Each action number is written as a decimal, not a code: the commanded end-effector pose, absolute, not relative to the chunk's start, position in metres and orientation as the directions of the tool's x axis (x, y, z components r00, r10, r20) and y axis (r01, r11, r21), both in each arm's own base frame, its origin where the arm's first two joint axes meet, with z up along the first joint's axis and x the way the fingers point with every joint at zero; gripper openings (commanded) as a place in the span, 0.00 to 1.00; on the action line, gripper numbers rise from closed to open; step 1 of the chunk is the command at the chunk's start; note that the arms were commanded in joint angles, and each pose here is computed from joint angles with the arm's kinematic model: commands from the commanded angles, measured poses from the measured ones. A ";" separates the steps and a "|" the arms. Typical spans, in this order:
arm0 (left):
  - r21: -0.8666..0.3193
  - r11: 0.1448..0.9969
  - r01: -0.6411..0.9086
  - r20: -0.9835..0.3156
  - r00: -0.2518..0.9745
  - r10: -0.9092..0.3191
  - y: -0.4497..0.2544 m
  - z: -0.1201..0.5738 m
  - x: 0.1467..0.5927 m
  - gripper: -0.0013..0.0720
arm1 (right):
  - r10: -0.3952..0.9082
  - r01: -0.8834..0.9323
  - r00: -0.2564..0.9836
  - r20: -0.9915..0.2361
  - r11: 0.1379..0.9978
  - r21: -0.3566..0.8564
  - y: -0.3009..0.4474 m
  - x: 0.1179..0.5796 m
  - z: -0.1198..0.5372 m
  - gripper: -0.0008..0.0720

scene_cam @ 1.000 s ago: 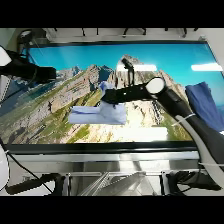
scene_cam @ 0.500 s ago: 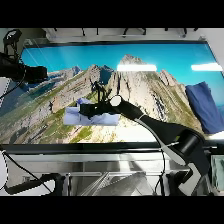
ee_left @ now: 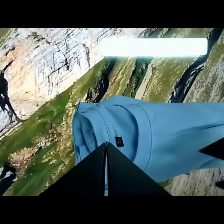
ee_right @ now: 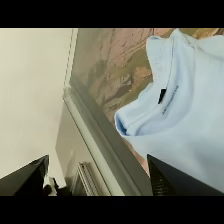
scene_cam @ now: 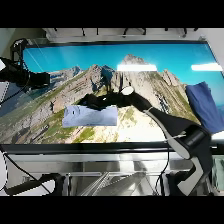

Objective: Fold the shirts.

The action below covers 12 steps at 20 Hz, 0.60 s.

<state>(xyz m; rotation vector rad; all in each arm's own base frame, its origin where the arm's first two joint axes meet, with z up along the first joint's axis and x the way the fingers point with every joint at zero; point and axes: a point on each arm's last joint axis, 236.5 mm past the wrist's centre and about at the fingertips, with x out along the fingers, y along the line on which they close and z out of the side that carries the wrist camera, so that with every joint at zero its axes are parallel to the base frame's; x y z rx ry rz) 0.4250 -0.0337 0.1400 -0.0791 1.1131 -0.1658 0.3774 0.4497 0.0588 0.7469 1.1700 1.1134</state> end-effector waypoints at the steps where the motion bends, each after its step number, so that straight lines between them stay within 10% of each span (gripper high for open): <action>1: -0.141 0.985 0.098 -0.879 0.446 -0.170 -0.033 0.148 0.421 0.04 | 0.815 -0.336 -0.050 -0.578 0.531 0.778 0.362 0.367 0.046 0.95; 8: -0.146 0.984 0.100 -0.888 0.425 -0.175 -0.035 0.146 0.415 0.04 | 0.695 -0.061 0.040 -0.718 0.719 0.692 0.242 0.361 -0.048 0.96; 12: -0.187 0.976 0.113 -0.881 0.420 -0.218 -0.045 0.148 0.413 0.04 | 0.778 0.006 0.083 -0.622 0.624 0.781 0.266 0.381 -0.069 0.96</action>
